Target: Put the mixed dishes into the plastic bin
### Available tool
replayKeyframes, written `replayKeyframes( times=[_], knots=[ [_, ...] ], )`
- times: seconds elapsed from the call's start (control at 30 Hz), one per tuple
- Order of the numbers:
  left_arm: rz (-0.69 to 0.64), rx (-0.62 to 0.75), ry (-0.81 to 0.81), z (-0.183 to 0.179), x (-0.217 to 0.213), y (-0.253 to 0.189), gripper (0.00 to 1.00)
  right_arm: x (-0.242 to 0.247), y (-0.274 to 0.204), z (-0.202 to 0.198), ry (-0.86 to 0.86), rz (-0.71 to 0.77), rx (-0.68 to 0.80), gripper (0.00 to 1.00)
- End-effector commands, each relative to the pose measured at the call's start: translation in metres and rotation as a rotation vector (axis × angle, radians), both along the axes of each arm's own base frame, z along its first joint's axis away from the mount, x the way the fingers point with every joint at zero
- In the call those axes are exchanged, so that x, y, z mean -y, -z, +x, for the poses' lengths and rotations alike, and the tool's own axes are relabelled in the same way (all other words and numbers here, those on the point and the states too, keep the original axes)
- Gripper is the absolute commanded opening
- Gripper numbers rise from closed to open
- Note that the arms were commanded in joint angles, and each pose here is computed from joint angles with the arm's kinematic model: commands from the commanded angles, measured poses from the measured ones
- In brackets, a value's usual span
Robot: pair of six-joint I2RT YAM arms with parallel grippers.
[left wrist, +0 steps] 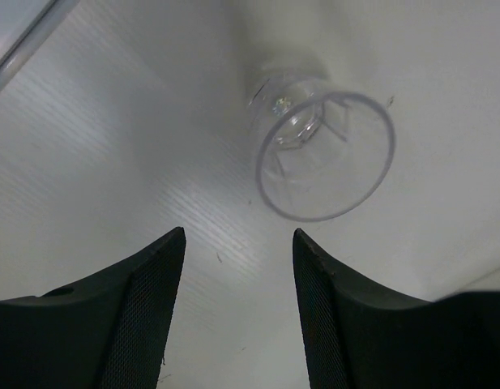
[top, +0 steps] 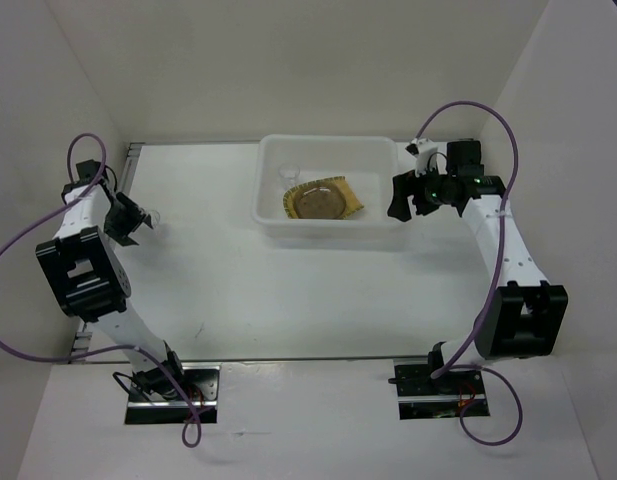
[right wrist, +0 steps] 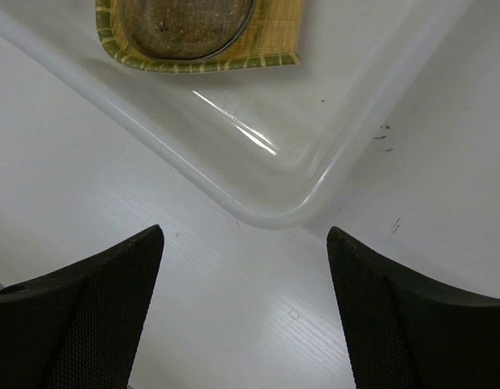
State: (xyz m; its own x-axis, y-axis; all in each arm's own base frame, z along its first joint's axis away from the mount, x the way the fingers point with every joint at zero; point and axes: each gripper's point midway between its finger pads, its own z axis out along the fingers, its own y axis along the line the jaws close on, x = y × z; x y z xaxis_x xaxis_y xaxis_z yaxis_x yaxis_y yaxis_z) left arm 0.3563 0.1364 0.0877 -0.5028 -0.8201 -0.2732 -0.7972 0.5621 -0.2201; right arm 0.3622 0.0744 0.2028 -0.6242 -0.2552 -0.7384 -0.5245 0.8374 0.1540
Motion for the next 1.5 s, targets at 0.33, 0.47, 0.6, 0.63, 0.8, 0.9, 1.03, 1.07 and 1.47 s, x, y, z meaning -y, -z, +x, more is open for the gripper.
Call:
replayKeyframes(
  times=[0.33, 0.47, 0.6, 0.63, 0.8, 0.9, 1.03, 1.07, 1.47],
  knots=[
    [0.073, 0.058, -0.009, 0.047, -0.033, -0.008, 0.59, 0.004, -0.010, -0.009, 0.005, -0.040, 0.035, 0.86],
    [0.078, 0.020, -0.006, 0.050, -0.034, 0.005, 0.56, 0.006, -0.006, -0.008, 0.012, -0.048, 0.026, 0.86],
    [0.086, -0.011, -0.003, 0.050, -0.038, 0.014, 0.54, 0.008, -0.002, -0.006, 0.012, -0.060, 0.021, 0.86],
    [0.086, -0.011, 0.006, 0.052, -0.034, 0.014, 0.54, 0.008, 0.001, -0.005, 0.012, -0.060, 0.012, 0.86],
    [0.089, -0.005, 0.006, 0.058, -0.037, 0.017, 0.46, 0.009, 0.001, -0.003, 0.018, -0.067, 0.011, 0.87],
    [0.085, -0.013, 0.006, 0.057, -0.037, 0.021, 0.31, 0.009, 0.004, -0.002, 0.017, -0.068, 0.002, 0.87],
    [0.085, -0.013, 0.015, 0.059, -0.033, 0.021, 0.06, 0.010, 0.007, -0.001, 0.011, -0.073, -0.003, 0.87],
    [0.081, -0.023, 0.016, 0.056, -0.032, 0.022, 0.02, 0.011, 0.004, 0.001, 0.017, -0.080, 0.006, 0.87],
    [0.098, 0.412, 0.241, 0.127, 0.091, -0.136, 0.00, 0.014, -0.002, 0.016, 0.040, -0.088, 0.028, 0.90]
  ],
)
